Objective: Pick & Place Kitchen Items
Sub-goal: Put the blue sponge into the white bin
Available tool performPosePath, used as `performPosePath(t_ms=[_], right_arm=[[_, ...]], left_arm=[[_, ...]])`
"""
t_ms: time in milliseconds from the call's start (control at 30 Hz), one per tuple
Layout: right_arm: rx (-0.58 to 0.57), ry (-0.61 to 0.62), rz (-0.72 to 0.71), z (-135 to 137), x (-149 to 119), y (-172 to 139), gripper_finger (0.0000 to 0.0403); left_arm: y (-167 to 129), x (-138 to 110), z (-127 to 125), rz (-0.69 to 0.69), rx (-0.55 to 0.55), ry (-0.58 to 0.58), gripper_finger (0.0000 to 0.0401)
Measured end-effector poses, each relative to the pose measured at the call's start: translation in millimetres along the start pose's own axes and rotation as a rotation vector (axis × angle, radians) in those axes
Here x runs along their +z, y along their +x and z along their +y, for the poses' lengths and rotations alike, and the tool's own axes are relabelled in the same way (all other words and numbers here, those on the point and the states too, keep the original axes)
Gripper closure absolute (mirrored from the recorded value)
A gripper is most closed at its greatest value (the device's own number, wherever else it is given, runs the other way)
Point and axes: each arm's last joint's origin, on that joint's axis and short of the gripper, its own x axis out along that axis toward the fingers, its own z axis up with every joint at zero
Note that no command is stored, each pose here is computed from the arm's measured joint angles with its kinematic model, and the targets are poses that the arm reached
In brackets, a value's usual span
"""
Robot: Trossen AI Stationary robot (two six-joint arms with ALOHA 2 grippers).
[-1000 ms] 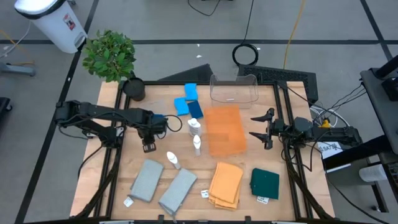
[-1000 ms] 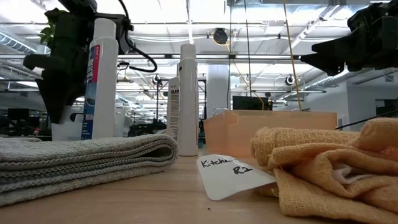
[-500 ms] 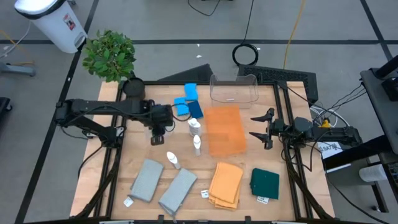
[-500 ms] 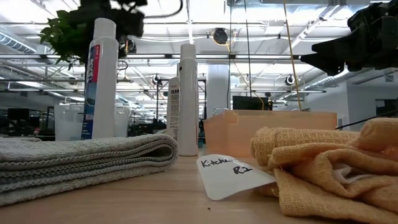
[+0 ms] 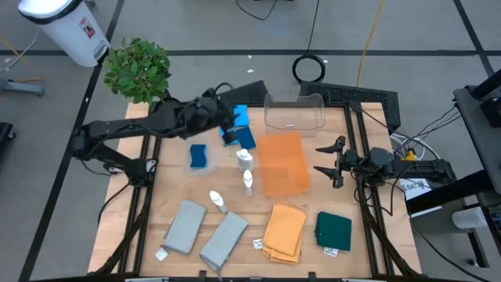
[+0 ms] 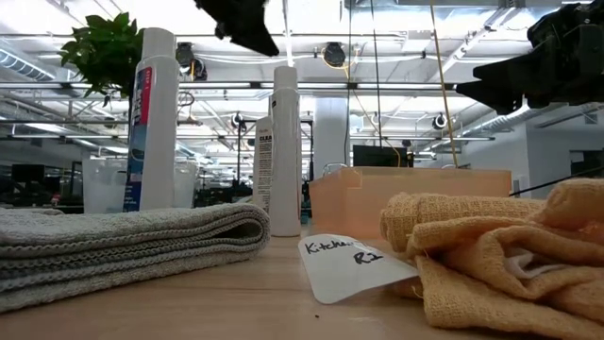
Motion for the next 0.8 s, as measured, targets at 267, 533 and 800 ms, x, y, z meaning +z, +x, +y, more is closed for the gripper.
performPosePath(t_ms=[267,533,800], right_arm=[[0.000,0.000,0.000,0,0,0,0.0124],[0.000,0.000,0.000,0,0,0,0.0124],[0.000,0.000,0.000,0,0,0,0.0124]], left_arm=[[77,-35,42,0.091,-0.006,-0.276,0.0249],[150,-88,74,0.318,0.044,-0.586,0.0124],[185,-122,61,0.446,-0.019,-0.683,0.0050]])
